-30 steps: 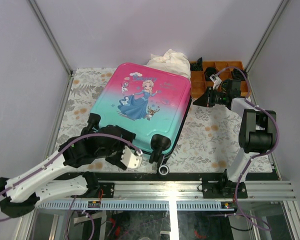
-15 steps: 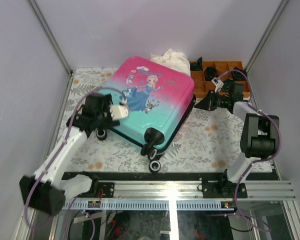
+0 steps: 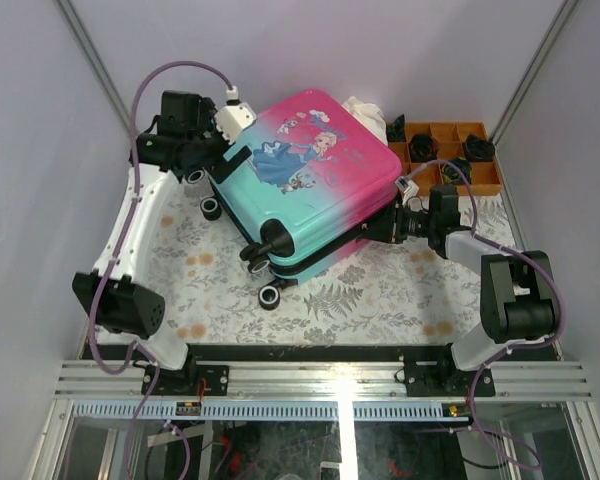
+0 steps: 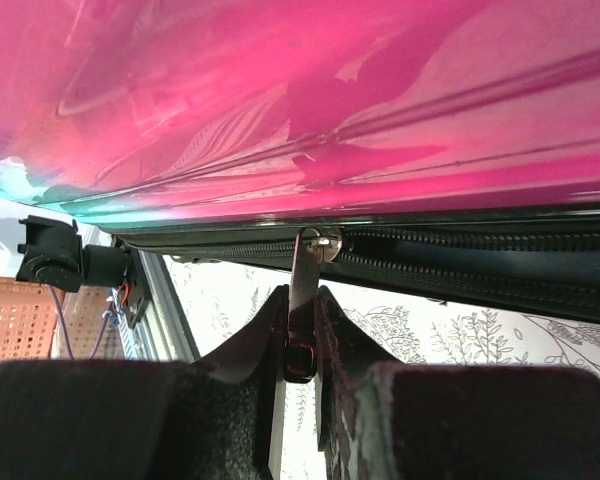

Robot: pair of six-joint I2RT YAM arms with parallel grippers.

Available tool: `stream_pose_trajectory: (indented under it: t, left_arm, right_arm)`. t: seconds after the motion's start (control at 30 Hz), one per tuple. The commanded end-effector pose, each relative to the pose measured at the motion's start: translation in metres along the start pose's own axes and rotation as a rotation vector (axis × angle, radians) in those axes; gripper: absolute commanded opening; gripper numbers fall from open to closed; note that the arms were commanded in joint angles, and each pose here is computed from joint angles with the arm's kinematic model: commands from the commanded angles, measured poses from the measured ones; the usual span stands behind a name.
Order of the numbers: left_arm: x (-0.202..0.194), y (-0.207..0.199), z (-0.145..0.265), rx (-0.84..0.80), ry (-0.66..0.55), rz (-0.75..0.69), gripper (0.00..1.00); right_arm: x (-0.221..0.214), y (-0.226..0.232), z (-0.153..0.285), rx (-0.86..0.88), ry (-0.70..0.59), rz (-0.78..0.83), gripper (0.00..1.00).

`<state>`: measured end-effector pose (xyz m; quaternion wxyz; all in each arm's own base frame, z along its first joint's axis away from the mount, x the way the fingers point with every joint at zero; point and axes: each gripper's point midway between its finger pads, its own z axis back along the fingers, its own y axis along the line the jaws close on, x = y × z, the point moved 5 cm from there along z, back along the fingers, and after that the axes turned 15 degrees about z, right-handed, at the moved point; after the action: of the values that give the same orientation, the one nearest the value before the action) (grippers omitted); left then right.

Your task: Pack the luggage

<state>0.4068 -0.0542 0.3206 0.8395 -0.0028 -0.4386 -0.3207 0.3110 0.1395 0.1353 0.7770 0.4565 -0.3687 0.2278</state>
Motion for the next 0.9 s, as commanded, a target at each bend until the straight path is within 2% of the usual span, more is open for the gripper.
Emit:
stream_pose_trajectory:
  t: [0.0,0.17,0.3,0.43,0.53,0.73,0.87]
  left_arm:
    - [0.022,-0.067,0.08,-0.322,-0.054,0.197,1.0]
    - [-0.023,-0.123,0.115,-0.465,0.099,0.243,1.0]
    - [-0.049,-0.156,0.126,-0.463,0.147,0.237,1.0]
    - [-0.064,-0.181,0.115,-0.455,0.193,0.248,0.95]
    - [-0.066,-0.185,0.101,-0.442,0.2,0.248,0.94]
    - [-0.063,-0.199,0.078,-0.426,0.224,0.163,0.96]
    - [-0.067,-0.214,0.067,-0.455,0.251,0.124,0.91]
  right_arm:
    - [0.013,0.025,-0.006,0.079,-0.033,0.061,0.0]
    - [0.015,0.023,-0.006,0.068,-0.031,0.072,0.0]
    - [0.018,0.023,-0.006,0.063,-0.027,0.085,0.0]
    - [0.019,0.022,-0.006,0.06,-0.023,0.084,0.0]
    - [0.019,0.022,-0.006,0.056,-0.021,0.085,0.0]
    - [0.018,0.022,-0.005,0.045,-0.013,0.09,0.0]
    - [0.019,0.021,-0.005,0.04,-0.014,0.089,0.0]
